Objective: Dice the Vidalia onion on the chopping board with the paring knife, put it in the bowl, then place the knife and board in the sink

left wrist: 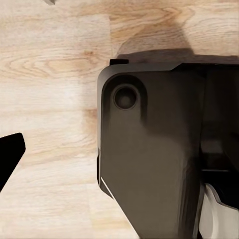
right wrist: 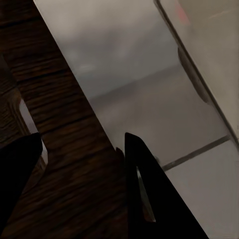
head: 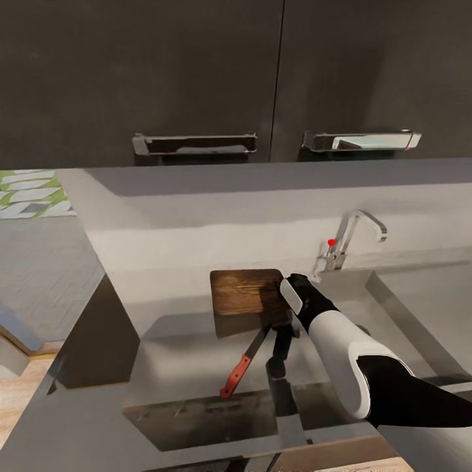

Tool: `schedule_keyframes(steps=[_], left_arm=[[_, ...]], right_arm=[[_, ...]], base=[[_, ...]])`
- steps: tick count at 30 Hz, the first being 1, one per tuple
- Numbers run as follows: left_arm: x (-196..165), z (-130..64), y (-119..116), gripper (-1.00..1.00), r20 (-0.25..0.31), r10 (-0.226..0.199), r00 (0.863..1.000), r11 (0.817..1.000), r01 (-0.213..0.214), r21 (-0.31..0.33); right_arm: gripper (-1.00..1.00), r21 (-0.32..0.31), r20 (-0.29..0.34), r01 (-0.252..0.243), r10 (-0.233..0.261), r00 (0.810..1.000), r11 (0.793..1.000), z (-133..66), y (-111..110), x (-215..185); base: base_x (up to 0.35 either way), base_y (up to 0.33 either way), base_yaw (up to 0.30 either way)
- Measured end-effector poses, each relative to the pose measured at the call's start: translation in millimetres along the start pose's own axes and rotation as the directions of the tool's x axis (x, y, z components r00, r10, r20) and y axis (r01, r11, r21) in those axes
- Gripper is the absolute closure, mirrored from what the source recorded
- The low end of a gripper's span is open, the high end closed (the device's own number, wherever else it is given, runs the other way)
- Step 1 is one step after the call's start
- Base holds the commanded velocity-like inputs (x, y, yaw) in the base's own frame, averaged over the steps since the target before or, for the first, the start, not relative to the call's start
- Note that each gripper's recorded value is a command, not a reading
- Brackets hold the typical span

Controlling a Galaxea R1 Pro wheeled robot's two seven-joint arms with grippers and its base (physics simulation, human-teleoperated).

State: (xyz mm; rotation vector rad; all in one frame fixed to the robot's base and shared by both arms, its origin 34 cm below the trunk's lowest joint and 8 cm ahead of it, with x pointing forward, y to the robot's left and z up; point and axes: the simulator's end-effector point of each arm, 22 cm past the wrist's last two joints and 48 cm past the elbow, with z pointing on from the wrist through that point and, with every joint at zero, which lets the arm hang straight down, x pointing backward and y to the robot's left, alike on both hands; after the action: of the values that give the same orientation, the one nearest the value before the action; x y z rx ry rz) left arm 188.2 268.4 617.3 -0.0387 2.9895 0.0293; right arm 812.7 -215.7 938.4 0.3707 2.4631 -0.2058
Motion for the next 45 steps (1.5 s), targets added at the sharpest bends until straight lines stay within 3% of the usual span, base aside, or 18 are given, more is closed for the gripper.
schedule_keyframes(steps=[6, 9, 11, 20, 34, 45], left_arm=[[4, 0.2, 0, -1.0, -0.009, 0.001, 1.0, 1.0, -0.001, 0.0], [5, 0.3, 0, -1.0, -0.014, 0.001, 1.0, 1.0, -0.001, 0.0], [6, 0.3, 0, -1.0, -0.017, 0.001, 1.0, 1.0, -0.001, 0.0], [12, 0.2, 0, -1.0, -0.029, 0.002, 1.0, 1.0, -0.002, 0.0], [20, 0.3, 0, -1.0, -0.051, 0.003, 0.999, 1.0, -0.003, -0.001], [24, 0.4, 0, -1.0, -0.06, 0.003, 0.998, 1.0, -0.003, -0.001]], right_arm=[[1.0, -0.013, -0.011, 0.001, -0.001, 1.0, 1.0, 5.2, 4, 6], [1.0, -0.065, -0.024, 0.001, -0.003, 1.0, 0.998, 9.2, 16, 13], [1.0, -0.087, 0.0, -0.008, 0.008, 1.0, 0.996, 12.6, 21, 12], [1.0, -0.089, 0.016, -0.012, 0.014, 1.0, 0.996, 20.3, 22, 17], [1.0, -0.076, 0.037, -0.029, 0.032, 0.999, 0.997, 26.3, 20, 8], [1.0, 0.007, 0.045, -0.029, 0.028, 0.999, 1.0, 29.5, 2, 6]], base=[[0.0, 0.0, 0.0], [0.0, 0.0, 0.0], [0.0, 0.0, 0.0], [0.0, 0.0, 0.0], [0.0, 0.0, 0.0], [0.0, 0.0, 0.0]])
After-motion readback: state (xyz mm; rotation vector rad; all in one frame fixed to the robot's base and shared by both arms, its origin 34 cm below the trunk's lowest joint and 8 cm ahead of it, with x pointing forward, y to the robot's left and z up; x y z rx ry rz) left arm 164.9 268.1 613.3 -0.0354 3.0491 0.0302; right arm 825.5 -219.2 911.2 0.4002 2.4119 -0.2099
